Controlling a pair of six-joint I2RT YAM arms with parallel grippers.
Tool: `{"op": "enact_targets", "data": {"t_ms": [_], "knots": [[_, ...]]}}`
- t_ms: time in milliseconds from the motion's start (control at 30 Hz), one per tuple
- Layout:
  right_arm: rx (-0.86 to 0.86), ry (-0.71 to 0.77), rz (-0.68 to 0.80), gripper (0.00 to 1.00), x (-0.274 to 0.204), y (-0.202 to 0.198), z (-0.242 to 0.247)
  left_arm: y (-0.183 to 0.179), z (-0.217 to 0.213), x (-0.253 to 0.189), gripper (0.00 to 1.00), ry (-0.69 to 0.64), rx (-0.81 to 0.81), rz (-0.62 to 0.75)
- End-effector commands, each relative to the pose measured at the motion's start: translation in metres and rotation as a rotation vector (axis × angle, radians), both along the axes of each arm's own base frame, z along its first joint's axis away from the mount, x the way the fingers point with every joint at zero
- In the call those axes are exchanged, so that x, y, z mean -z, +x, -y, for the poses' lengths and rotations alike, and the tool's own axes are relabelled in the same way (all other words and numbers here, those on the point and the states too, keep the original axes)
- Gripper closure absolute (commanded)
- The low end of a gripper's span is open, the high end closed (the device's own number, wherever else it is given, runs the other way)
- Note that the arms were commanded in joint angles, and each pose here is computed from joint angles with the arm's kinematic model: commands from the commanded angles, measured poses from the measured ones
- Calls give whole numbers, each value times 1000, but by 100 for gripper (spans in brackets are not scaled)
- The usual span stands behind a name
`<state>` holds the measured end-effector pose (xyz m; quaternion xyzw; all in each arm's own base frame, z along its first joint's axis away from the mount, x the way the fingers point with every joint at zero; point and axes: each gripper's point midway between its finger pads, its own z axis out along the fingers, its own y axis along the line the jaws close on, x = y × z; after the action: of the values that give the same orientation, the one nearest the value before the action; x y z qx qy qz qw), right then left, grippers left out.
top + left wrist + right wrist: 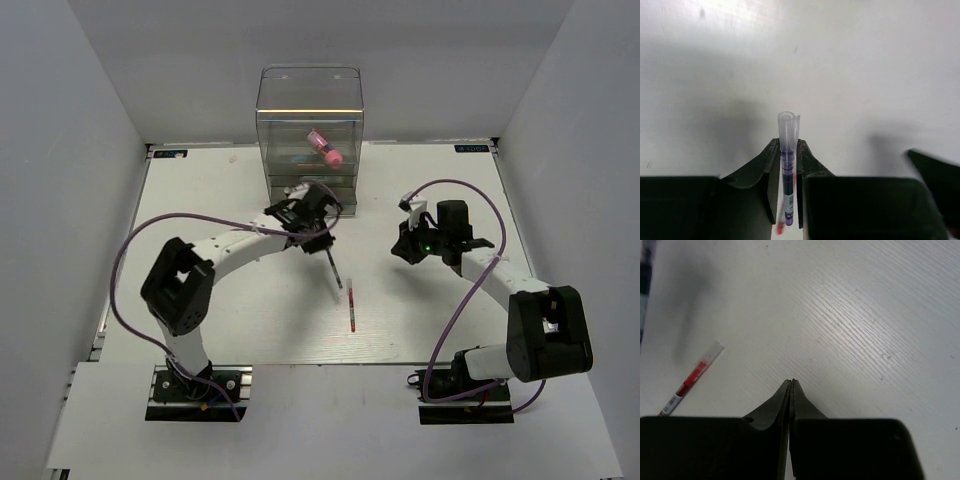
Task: Sort the stationery into containers
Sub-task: Grab a piece of stationery with the left arm, then place the stationery into the container
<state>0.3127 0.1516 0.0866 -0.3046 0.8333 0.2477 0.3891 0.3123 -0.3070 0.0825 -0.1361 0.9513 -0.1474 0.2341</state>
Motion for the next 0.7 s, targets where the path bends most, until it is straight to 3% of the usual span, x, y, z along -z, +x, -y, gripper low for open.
{"op": "enact_targets", "data": {"t_ms": [0, 333, 667], "knots": [[-45, 23, 11, 98, -6, -9, -3, 44, 3, -69, 100, -238, -147, 197], [-62, 7, 14, 98, 0, -17, -1, 128, -45, -139, 100, -626, -565, 474], [-70, 8, 17, 98, 0, -20, -1, 168, -74, -112, 100, -735, -890, 509]]}}
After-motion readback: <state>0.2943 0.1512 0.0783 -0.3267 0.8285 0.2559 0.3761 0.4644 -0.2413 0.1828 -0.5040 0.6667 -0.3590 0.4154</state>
